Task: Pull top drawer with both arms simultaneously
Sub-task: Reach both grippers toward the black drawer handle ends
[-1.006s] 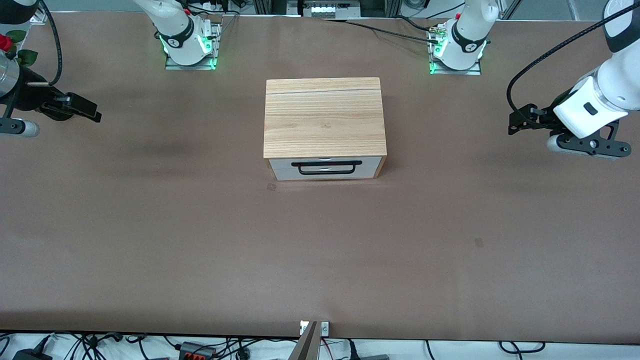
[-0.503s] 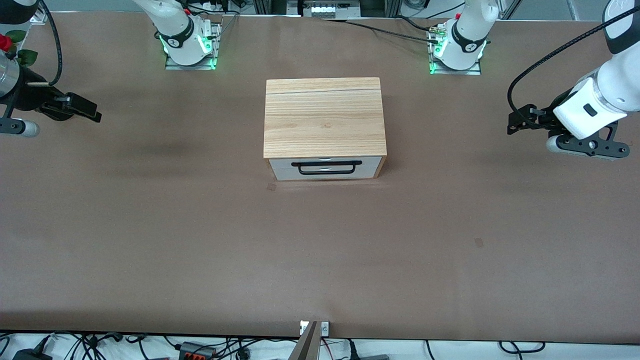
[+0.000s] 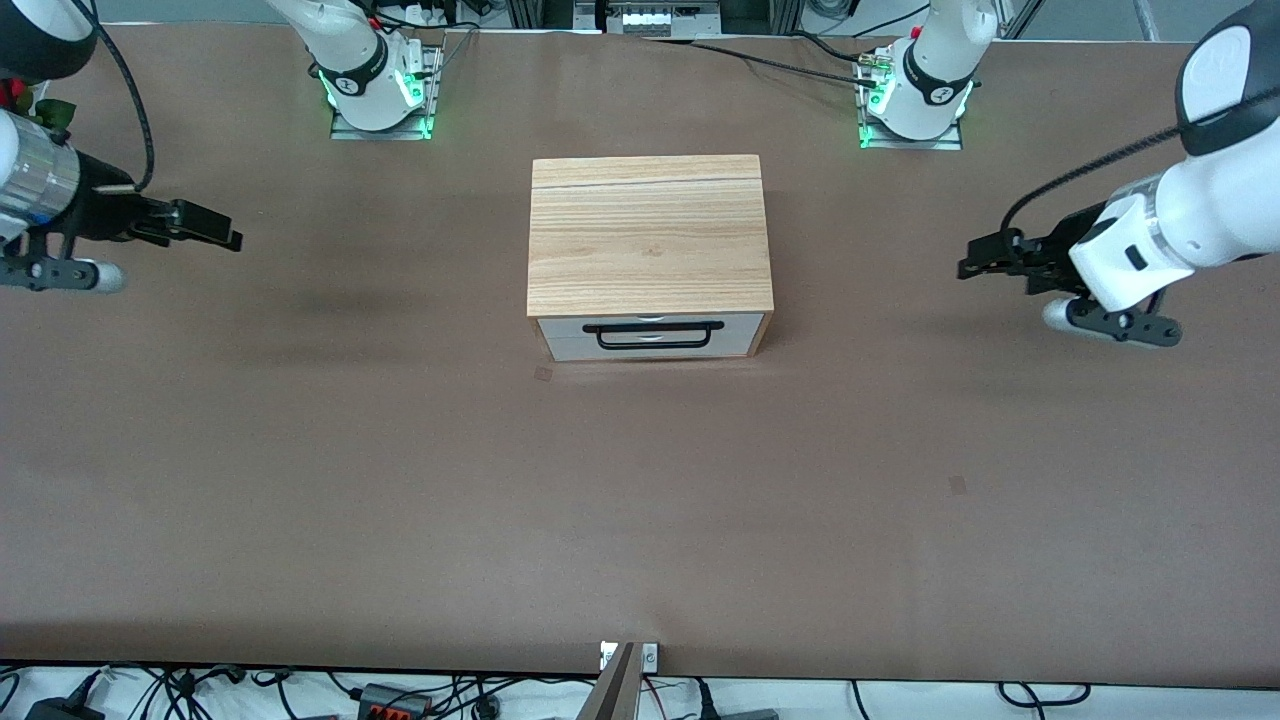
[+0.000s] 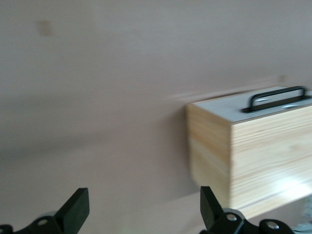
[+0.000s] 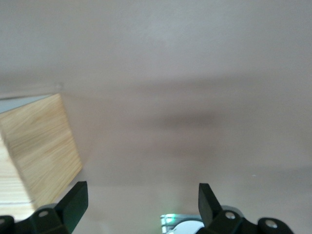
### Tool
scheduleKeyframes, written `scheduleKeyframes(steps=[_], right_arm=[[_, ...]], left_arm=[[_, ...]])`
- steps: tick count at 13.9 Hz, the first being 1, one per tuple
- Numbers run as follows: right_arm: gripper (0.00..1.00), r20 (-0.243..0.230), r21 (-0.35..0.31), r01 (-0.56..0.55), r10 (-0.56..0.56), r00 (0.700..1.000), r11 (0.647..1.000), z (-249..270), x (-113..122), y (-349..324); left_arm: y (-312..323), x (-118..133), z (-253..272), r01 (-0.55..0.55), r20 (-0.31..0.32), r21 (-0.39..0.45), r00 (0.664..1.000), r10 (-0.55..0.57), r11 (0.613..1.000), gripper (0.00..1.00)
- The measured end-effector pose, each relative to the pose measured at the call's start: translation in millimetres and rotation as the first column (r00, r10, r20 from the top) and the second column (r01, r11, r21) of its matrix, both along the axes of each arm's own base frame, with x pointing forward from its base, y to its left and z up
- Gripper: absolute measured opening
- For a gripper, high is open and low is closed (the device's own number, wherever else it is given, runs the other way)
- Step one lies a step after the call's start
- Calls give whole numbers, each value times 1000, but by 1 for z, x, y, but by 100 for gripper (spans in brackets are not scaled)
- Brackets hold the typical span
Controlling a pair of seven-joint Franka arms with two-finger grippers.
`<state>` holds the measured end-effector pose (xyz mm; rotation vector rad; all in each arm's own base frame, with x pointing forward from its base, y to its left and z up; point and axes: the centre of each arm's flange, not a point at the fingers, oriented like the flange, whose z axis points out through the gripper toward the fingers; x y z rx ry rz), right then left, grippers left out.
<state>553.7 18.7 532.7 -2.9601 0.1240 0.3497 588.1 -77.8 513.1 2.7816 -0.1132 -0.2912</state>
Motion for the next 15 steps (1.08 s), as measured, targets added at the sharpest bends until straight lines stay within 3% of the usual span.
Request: scheduleKeyframes(steps=[3,5,7,12,15], right_arm=[[100,-73,211,-10,26,997,977,-42,14,24],[100,-111,389,-9,57,992,921,-76,26,46],[100,-119,536,-12,90,989,844,-111,38,72],[100,15,729,-89,114,993,679,-193,56,165],[100,65,833,-97,77,995,545,-249,50,215]], left_arm=[[-18,22,-51,-74,-88,-202,995,57,977,100],[-31,34,-88,-103,-140,-351,989,56,931,100],[-42,45,-129,-136,-184,-465,981,55,875,100],[-105,46,-231,-174,-259,-660,966,-4,731,100],[-150,37,-269,-180,-260,-750,965,-34,637,100]])
